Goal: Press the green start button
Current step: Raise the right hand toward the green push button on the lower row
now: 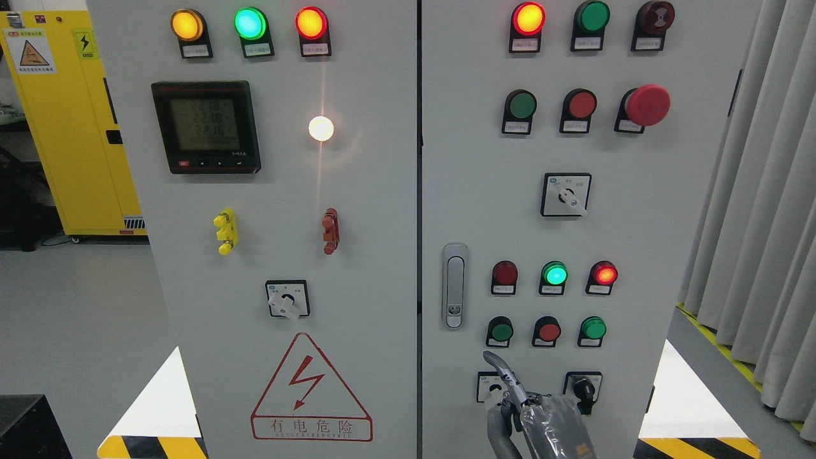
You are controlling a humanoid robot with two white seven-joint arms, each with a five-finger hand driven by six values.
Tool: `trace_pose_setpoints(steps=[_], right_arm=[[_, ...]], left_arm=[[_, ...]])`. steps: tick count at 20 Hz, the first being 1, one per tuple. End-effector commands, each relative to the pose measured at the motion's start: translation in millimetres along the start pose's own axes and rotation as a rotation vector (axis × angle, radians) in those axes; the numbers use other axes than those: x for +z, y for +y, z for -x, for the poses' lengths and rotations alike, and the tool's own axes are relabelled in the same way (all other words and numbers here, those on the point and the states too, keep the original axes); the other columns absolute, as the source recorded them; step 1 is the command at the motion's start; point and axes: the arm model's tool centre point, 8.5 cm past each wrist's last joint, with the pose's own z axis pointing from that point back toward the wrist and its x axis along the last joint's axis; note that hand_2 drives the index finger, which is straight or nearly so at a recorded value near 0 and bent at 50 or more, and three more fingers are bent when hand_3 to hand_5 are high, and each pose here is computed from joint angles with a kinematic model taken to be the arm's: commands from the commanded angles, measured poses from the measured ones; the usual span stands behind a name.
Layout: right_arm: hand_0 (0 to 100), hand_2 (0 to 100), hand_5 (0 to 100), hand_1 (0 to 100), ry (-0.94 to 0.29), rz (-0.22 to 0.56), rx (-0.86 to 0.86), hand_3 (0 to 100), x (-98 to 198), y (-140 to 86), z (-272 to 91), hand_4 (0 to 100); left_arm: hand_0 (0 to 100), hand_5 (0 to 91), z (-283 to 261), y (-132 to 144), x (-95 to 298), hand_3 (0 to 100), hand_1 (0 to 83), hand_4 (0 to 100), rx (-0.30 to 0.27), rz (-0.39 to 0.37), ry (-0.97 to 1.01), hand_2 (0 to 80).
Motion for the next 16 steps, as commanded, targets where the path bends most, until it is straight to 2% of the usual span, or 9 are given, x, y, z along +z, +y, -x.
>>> trace_pose_setpoints(steps=[1,16], right_arm=[[100,4,95,100,0.048,-0.021,0.015,86,-9.2,6.3,22.8,93],[100,4,95,100,0.074,-0.002,0.015,86,-11.5,-1.1,34.9,92]], left_arm=[[12,0.0,0.0,0.0,0.0,0,55.6,0,0.0,0.0,0.001,0.0],[12,0.0,-0.5,0.0,-0.1,0,55.6,0,0.0,0.0,-0.001,0.0]])
